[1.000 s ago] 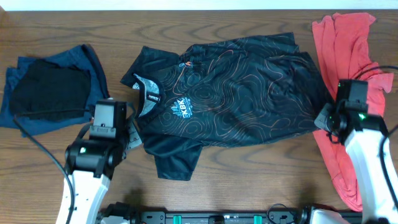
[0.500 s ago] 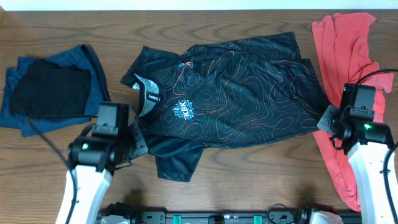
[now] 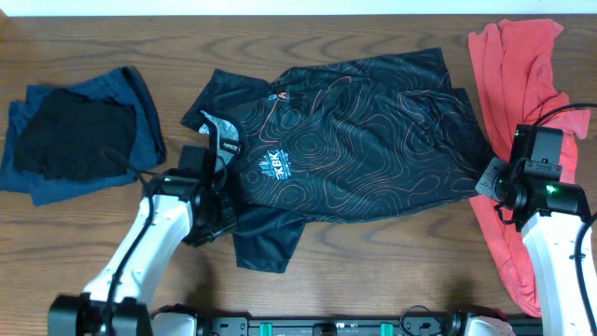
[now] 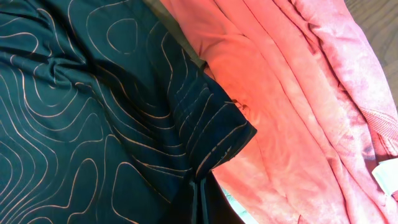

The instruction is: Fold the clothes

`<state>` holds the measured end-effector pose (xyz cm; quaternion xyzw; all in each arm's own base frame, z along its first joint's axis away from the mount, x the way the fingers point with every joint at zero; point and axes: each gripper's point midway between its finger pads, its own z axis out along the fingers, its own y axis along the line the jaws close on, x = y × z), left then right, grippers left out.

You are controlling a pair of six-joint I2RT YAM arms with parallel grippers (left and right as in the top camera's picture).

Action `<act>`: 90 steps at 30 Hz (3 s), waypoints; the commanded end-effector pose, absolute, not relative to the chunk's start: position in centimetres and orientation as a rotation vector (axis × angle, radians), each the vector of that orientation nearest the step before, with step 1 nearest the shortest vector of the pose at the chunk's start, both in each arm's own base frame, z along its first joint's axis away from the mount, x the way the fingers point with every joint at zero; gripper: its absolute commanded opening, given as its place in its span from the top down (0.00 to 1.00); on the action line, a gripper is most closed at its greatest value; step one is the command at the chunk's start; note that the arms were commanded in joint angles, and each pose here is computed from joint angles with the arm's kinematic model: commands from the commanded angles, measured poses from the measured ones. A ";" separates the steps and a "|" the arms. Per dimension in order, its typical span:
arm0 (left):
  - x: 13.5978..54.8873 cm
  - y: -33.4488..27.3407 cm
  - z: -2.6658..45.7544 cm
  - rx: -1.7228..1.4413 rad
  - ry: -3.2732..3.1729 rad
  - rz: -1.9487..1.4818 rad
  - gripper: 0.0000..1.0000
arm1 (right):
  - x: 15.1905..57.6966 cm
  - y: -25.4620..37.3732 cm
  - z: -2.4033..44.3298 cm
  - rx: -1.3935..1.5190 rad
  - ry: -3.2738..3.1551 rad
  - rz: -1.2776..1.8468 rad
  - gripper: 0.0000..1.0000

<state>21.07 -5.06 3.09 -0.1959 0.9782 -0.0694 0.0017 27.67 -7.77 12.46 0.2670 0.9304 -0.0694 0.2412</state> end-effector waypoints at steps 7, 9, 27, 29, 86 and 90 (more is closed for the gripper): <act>21.9 -5.7 0.6 -0.542 3.120 -0.264 0.45 | 27.7 -8.0 12.4 0.699 2.554 -0.205 0.98; 22.0 -5.8 0.4 -0.531 3.123 -0.263 0.54 | 27.7 -8.0 12.4 0.699 2.554 -0.205 0.98; 21.1 -5.8 11.7 -0.342 2.931 -0.434 0.94 | 27.3 -7.8 12.8 0.694 2.552 -0.194 0.99; 21.0 -5.1 13.7 -0.370 2.861 -0.437 0.94 | 27.1 -7.7 13.2 0.691 2.543 -0.186 0.99; 19.3 -2.2 18.5 -0.656 2.629 -0.536 0.94 | 24.4 -7.1 16.7 0.759 2.427 -0.127 0.99; 21.4 -1.7 16.9 -0.660 2.639 -0.536 0.94 | 26.2 -7.0 14.9 0.747 2.478 -0.118 0.99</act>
